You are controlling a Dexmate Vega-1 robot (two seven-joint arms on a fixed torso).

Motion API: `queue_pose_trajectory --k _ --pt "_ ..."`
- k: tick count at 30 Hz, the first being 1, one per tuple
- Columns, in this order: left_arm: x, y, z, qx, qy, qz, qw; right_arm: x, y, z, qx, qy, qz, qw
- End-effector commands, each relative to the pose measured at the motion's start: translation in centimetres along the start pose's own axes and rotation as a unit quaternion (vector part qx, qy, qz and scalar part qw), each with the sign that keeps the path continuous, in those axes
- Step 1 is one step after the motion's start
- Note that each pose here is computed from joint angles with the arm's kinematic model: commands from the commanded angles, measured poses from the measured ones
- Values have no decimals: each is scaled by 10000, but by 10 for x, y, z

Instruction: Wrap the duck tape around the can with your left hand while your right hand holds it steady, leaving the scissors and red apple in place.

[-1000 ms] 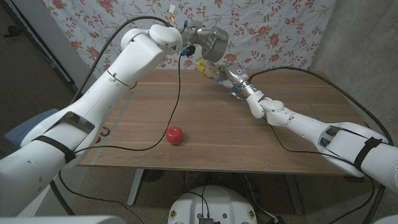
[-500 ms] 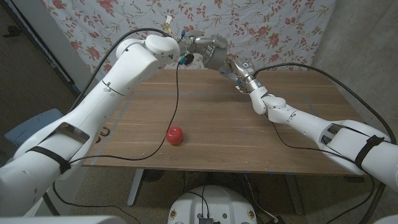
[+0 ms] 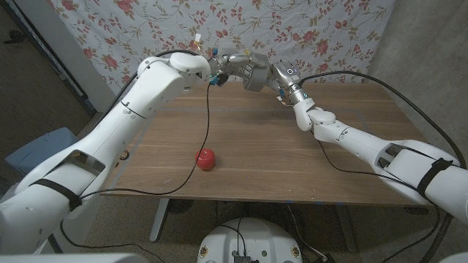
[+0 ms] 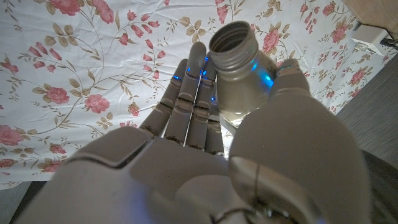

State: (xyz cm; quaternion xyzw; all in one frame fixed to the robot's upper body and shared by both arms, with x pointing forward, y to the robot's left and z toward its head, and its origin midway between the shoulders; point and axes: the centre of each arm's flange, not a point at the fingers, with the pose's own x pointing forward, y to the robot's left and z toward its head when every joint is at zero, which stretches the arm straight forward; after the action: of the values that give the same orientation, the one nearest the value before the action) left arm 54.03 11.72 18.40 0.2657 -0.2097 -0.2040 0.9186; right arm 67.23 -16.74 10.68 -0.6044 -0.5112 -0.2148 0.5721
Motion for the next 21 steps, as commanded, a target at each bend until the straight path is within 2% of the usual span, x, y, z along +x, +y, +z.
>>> queue_pose_trajectory --k 1,10,16,21 --pt "-1 -10 -17 -172 178 -292 9993 4 -3 -3 -109 211 -207 9995" --pt "2 -11 -47 -295 776 -410 9957 7 -6 -13 -231 567 -394 9973" --pt "3 -12 -70 -451 1178 -390 9912 6 -6 -21 -148 912 -648 9936" --pt "-1 -14 -81 -248 1399 14 9899 7 -6 -27 -134 1097 -737 9911"
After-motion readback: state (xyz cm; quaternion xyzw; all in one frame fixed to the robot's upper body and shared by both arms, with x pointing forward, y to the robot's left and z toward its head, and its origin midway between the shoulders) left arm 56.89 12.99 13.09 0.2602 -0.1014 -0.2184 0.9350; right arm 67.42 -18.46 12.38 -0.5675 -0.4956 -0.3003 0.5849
